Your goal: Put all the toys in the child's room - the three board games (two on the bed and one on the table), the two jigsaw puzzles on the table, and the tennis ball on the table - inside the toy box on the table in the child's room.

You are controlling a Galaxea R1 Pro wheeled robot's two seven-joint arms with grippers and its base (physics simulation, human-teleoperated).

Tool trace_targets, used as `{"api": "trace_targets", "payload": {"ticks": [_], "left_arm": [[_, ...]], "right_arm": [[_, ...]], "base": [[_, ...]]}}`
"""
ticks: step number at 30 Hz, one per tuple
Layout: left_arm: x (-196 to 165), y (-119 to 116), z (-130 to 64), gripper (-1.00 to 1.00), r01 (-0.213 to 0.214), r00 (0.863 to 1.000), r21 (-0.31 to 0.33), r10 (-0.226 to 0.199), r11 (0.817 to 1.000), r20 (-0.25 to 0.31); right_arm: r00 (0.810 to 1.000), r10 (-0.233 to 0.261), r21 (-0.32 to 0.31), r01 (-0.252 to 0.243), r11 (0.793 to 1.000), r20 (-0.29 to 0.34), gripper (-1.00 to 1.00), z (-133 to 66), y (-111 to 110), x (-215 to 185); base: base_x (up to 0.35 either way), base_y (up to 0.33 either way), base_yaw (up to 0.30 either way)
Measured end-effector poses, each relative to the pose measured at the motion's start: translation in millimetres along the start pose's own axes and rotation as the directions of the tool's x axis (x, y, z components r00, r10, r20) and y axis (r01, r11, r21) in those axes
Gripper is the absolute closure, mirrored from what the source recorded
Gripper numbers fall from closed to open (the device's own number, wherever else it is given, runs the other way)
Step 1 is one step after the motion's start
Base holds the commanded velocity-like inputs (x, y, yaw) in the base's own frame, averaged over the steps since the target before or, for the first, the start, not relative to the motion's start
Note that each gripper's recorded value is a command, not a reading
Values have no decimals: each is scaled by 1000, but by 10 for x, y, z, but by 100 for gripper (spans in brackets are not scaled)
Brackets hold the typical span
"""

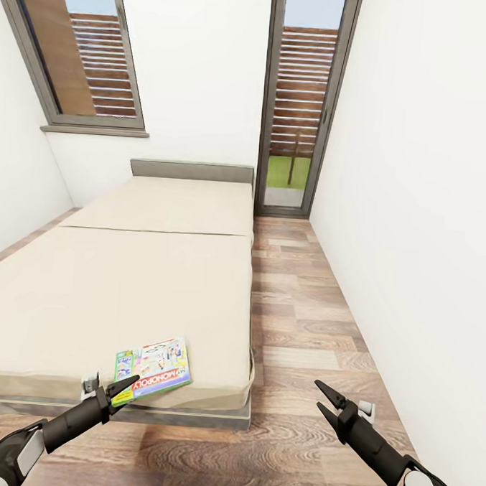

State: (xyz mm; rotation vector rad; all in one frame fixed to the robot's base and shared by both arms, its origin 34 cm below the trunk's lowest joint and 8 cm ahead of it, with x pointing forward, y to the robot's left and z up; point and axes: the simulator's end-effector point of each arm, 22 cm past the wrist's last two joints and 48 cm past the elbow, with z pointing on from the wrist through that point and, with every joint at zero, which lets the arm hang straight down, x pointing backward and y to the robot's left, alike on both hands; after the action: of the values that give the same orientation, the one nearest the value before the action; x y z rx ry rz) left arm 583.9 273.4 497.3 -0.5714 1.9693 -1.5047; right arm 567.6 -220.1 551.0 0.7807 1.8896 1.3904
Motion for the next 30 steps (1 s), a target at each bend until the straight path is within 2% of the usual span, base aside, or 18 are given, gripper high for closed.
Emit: {"api": "trace_targets", "payload": {"ticks": [30], "left_arm": [[1, 0, 1, -100, 0, 1000, 0, 0, 1000, 0]], "right_arm": [[1000, 1, 1, -1, 1000, 0, -100, -1, -7, 1]], "base": [[0, 24, 0]]}}
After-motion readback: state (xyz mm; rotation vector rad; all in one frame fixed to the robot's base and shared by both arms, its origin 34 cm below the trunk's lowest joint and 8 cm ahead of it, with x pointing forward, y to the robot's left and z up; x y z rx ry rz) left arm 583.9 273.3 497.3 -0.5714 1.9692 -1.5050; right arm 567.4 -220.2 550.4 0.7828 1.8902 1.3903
